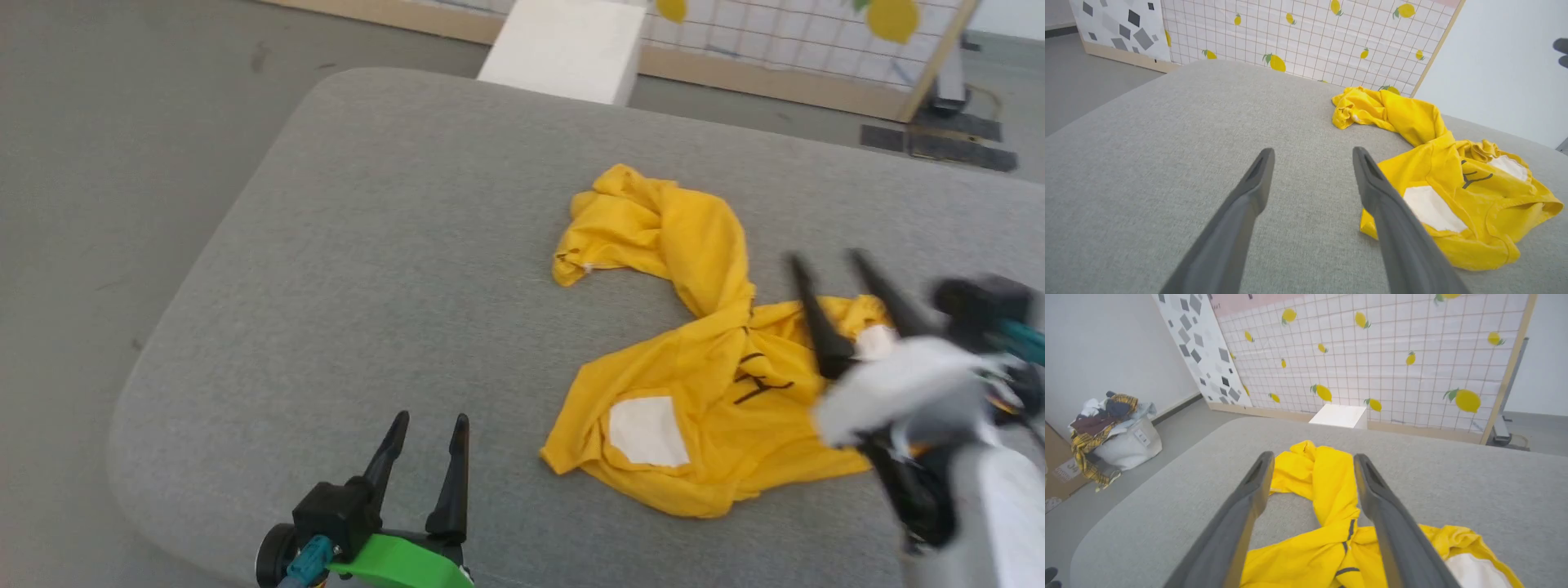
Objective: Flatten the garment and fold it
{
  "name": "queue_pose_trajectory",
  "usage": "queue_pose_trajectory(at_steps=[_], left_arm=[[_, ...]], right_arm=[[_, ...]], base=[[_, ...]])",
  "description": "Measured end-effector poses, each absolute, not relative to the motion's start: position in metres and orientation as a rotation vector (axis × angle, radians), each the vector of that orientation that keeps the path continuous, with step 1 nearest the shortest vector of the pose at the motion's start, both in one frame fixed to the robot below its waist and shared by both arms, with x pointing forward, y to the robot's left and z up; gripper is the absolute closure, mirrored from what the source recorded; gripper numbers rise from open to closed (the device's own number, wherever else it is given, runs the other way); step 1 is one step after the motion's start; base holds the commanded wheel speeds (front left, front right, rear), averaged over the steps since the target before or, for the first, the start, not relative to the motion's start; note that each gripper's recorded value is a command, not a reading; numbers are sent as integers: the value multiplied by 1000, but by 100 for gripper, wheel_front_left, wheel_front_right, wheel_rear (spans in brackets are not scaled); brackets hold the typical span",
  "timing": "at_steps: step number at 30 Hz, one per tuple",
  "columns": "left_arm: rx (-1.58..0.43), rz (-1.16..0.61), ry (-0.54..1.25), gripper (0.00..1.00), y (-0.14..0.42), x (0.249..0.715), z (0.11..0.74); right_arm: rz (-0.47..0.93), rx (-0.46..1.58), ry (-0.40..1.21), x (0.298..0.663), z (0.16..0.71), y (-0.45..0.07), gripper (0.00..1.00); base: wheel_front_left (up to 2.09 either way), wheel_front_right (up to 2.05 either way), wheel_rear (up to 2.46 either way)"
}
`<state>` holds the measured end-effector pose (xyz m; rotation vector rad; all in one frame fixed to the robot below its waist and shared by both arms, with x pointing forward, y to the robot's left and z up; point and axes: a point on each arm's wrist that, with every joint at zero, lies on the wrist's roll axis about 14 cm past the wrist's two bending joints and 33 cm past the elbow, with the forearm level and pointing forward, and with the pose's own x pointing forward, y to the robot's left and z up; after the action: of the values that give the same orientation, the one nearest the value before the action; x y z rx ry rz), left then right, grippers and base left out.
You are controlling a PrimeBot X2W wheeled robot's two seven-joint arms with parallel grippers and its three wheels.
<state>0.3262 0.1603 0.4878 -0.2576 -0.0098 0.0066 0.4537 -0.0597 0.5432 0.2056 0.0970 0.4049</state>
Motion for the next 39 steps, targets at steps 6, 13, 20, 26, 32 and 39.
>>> queue_pose_trajectory(at_steps=[6,13,20,26,32,39], left_arm=[[-265,-40,1,0,147,332,486],[-268,-72,48,0,135,330,473],[-232,-143,44,0,119,337,475],[-117,-329,-8,0,91,382,512],[38,-518,100,0,50,423,515],[132,-658,326,0,9,440,472]], right_arm=[[94,167,-30,422,539,-173,0],[-103,149,58,356,482,-238,0],[-180,177,56,333,473,-258,0],[-188,180,31,345,478,-260,0],[-169,198,70,356,464,-252,0],[-175,200,113,363,448,-251,0]], base=[[0,0,0],[0,0,0],[0,0,0],[0,0,0],[0,0,0],[0,0,0]])
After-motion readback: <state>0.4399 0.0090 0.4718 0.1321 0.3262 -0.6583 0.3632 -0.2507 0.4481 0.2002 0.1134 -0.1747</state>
